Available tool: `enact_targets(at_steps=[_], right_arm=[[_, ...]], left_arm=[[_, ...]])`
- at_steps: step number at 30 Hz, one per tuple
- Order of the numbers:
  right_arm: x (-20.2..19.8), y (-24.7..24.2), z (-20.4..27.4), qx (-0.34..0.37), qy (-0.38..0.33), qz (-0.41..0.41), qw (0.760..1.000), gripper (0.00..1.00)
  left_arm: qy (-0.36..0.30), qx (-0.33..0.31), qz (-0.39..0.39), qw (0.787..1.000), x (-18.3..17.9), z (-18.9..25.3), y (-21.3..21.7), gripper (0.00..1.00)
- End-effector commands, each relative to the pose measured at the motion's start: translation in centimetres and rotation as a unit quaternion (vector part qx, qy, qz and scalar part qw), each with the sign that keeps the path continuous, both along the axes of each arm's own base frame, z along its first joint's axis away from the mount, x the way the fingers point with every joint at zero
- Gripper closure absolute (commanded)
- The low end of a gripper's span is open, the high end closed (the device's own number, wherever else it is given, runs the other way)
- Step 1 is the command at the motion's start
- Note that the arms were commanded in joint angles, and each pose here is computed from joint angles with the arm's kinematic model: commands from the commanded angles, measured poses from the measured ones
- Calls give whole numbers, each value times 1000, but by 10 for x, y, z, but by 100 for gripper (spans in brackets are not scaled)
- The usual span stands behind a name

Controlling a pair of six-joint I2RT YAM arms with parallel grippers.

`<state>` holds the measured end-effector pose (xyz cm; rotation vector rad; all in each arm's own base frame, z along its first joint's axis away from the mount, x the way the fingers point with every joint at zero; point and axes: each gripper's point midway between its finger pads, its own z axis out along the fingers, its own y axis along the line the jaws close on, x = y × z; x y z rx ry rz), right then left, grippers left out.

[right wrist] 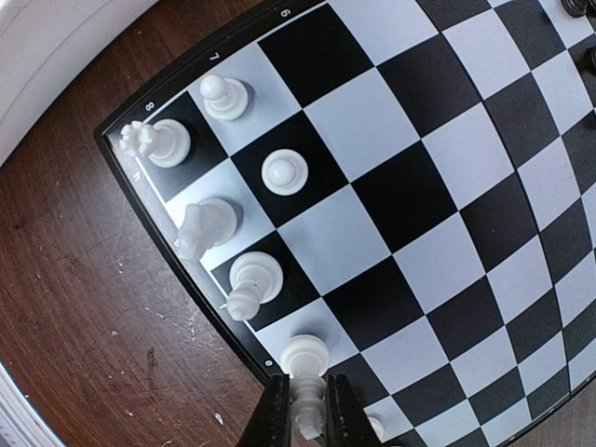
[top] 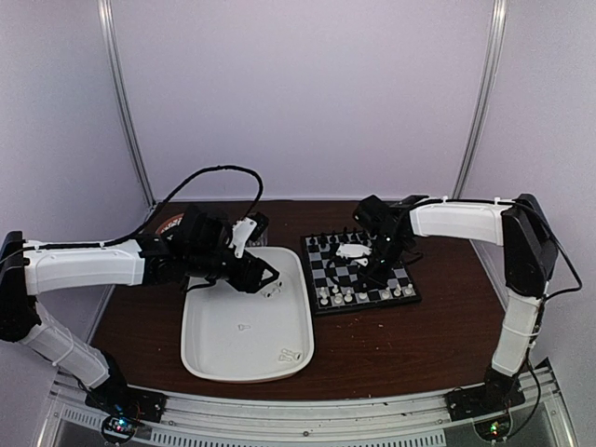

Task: Set up the chess pieces on the board
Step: Place the queen at d1.

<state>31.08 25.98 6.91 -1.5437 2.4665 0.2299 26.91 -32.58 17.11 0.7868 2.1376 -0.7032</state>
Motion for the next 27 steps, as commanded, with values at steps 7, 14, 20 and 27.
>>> enact_targets(at_steps=[7, 14, 20, 27], right_arm=[[-2, 3, -6, 0, 7, -4, 1000, 96], [0, 2, -8, -4, 3, -4, 1000, 96], [2, 4, -8, -1, 2, -7, 1000, 94], [-1, 3, -4, 1, 3, -7, 1000, 88]], left_arm=[[-6, -8, 6, 1000, 5, 1, 0, 36], [-3, -8, 6, 1000, 4, -1, 0, 37], [-2, -9, 6, 1000, 3, -1, 0, 37], [0, -9, 4, 1000, 3, -2, 0, 37]])
